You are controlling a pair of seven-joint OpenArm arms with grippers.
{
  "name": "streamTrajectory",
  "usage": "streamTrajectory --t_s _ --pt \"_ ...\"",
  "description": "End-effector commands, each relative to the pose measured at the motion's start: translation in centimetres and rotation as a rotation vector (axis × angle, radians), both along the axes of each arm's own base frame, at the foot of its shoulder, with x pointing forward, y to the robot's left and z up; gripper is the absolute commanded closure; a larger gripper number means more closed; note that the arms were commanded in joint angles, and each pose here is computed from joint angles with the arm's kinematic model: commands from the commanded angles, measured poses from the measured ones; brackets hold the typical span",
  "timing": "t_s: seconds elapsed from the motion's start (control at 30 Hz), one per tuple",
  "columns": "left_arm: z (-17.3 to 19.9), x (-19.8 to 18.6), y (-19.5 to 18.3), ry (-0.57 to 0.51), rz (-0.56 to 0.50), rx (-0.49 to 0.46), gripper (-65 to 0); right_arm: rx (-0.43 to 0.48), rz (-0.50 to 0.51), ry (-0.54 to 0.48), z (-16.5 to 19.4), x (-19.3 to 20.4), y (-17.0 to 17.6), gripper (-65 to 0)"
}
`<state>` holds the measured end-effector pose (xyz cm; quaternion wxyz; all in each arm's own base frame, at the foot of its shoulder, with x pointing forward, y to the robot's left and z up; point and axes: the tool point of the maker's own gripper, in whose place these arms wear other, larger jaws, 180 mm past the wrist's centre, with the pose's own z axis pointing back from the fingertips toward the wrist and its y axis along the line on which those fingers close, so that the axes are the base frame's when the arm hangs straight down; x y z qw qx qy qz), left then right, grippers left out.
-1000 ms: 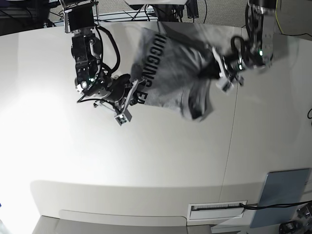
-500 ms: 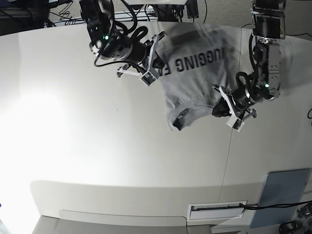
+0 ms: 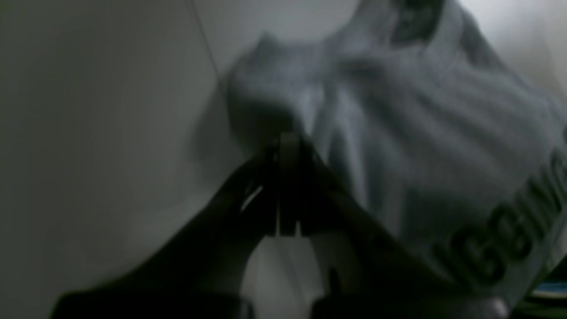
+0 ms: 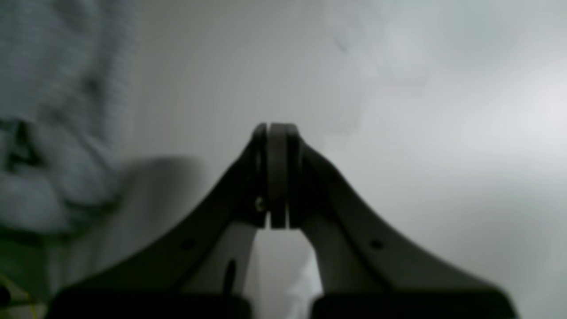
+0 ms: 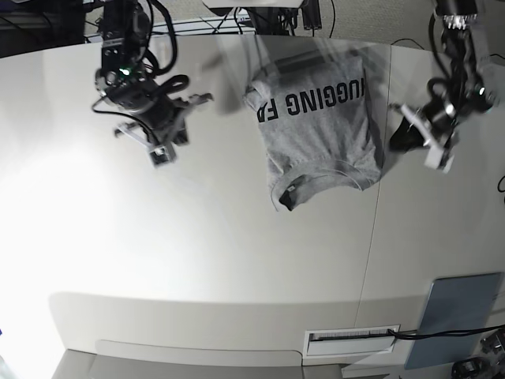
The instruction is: Fold the T-shirt properly
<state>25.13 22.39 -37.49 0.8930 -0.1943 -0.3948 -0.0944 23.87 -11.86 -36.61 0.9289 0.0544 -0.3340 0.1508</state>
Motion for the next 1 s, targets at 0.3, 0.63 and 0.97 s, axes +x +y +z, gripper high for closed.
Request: streamTrajectory --t_s 0.3,0.63,0.97 --pt "-0.4 -11.0 9.2 0.144 0.230 0.110 0.0 -0.190 -0.148 0.044 3.9 -8.6 -7.9 0.0" --pt "-3.4 -26.2 8.5 0.495 0.256 0.089 0.0 -0.335 -0.214 0.530 1.8 -24.7 -12.1 0.0" --pt "-11.3 -36.0 1.2 0.801 0.113 -0.016 -0.8 -0.314 -0.298 0.706 -5.8 -33.6 -15.3 0.0"
